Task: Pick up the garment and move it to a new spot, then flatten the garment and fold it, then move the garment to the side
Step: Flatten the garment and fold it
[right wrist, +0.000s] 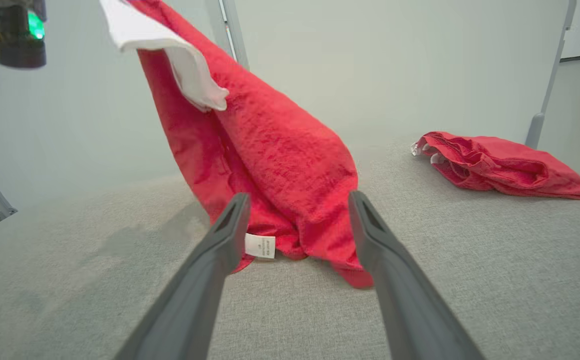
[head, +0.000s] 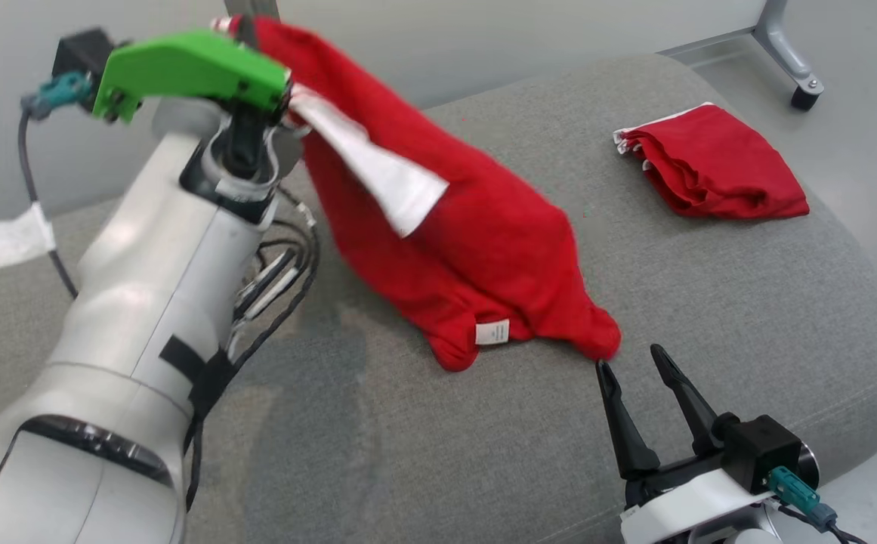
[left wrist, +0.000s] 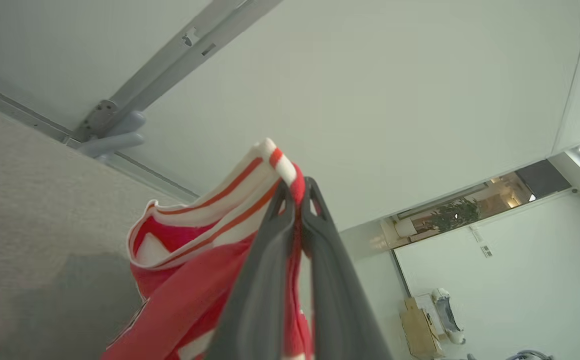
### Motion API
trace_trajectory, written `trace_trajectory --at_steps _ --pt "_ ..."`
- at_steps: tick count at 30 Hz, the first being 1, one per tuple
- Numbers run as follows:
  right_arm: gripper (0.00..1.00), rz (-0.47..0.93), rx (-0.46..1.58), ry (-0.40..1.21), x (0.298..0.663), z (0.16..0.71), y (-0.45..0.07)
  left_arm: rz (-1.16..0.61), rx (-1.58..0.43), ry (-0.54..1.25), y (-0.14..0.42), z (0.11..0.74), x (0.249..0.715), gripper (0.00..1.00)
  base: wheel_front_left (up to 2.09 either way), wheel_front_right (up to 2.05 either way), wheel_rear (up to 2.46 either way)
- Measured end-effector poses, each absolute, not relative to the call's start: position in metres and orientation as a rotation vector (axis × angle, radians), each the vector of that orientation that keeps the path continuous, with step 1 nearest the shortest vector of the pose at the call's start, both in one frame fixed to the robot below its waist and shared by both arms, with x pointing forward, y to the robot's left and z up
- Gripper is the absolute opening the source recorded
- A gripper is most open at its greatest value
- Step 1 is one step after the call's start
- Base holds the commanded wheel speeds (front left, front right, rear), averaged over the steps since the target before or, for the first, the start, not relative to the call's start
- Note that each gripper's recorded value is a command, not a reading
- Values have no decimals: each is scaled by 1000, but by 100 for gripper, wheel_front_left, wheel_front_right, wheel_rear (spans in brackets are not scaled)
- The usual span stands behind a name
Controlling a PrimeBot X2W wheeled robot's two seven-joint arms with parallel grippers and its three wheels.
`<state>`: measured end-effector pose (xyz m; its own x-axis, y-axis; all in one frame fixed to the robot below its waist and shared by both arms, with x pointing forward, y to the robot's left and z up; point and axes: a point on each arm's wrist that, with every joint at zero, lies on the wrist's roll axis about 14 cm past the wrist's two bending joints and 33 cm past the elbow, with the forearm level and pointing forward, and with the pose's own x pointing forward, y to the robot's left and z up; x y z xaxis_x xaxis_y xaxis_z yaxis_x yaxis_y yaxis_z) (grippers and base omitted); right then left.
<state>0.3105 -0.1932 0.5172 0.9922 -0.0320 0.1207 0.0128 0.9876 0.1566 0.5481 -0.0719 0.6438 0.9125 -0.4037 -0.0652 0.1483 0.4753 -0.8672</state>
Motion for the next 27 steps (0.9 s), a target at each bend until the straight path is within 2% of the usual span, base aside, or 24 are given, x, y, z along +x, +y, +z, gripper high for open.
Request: trace_trajectory --at_steps 9,17,18,19,20,27 --pt "100 10 168 -80 324 506 -184 -33 -1026 239 56 549 578 0 0 0 0" --pt "100 52 168 -71 341 504 -173 46 -946 198 116 528 584 0 0 0 0" --pt "100 59 171 -66 343 502 -171 54 -933 190 123 526 584 14 0 0 0" --pt "100 66 175 -59 345 500 -168 56 -908 188 129 524 584 45 0 0 0" --pt "100 74 183 -52 347 498 -166 55 -887 189 132 521 584 100 0 0 0" --pt "100 127 218 -32 366 492 -150 -46 -591 151 155 527 585 100 0 0 0"
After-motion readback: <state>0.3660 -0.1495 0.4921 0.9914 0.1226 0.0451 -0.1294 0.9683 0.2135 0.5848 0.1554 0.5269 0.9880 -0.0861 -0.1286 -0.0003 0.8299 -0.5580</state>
